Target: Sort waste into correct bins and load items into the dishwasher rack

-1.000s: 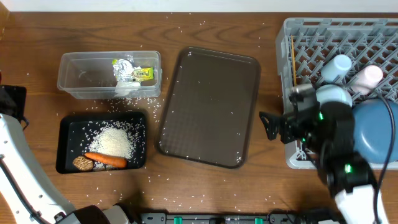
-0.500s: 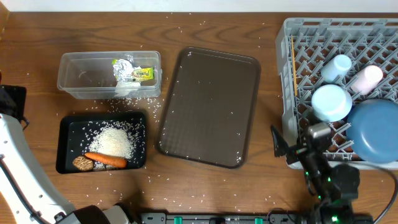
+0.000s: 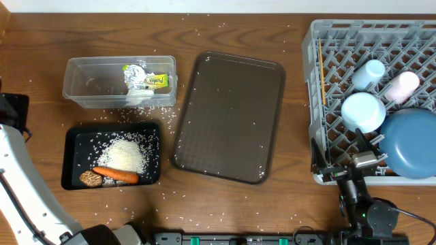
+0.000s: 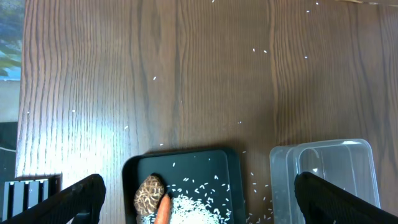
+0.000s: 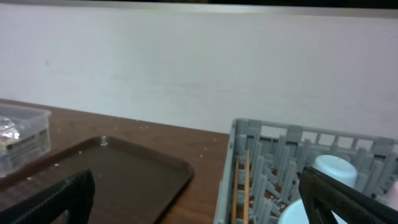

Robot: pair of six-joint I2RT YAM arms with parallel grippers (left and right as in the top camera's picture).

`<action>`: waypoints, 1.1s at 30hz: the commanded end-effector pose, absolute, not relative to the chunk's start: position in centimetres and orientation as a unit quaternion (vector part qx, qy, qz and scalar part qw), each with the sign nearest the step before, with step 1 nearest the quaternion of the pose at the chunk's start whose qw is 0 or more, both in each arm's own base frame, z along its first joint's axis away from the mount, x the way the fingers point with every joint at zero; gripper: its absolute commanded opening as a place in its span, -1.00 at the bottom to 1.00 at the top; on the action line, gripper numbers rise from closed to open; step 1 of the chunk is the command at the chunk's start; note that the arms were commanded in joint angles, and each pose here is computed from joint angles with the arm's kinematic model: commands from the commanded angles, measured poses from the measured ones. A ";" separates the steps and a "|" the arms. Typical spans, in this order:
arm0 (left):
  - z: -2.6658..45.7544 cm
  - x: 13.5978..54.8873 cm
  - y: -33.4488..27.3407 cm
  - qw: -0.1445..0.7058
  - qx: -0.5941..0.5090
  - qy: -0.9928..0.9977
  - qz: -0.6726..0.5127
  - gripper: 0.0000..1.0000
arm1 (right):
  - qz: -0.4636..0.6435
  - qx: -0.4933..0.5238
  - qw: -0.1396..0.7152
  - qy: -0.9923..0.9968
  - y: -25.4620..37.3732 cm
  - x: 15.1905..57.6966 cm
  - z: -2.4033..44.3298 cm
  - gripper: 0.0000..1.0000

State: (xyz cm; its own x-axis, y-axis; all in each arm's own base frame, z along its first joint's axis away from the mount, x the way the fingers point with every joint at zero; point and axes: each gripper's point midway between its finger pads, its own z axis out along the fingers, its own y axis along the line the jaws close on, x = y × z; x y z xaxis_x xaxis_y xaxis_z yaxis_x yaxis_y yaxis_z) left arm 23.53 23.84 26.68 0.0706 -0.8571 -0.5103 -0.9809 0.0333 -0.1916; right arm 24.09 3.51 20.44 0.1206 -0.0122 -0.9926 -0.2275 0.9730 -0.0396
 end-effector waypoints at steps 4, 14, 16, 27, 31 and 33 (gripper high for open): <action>26.8 23.4 24.0 0.257 -0.686 0.670 0.121 0.95 | 0.024 -0.058 0.702 0.710 1.5 24.6 17.2 0.99; 26.8 23.4 24.0 0.257 -0.686 0.670 0.121 0.95 | -0.008 -0.042 0.684 0.728 0.3 24.6 15.9 0.99; 26.8 23.4 24.0 0.257 -0.686 0.670 0.121 0.96 | -0.008 -0.042 0.684 0.728 0.3 24.6 15.9 0.99; 26.8 23.4 24.0 0.257 -0.686 0.670 0.121 0.96 | -0.008 -0.042 0.684 0.728 0.3 24.6 15.9 0.99; 26.8 23.4 24.0 0.257 -0.686 0.670 0.121 0.96 | -0.008 -0.042 0.684 0.728 0.3 24.6 15.9 0.98; 26.8 23.4 24.0 0.257 -0.686 0.670 0.121 0.96 | -0.008 -0.042 0.684 0.728 0.3 24.6 15.9 0.98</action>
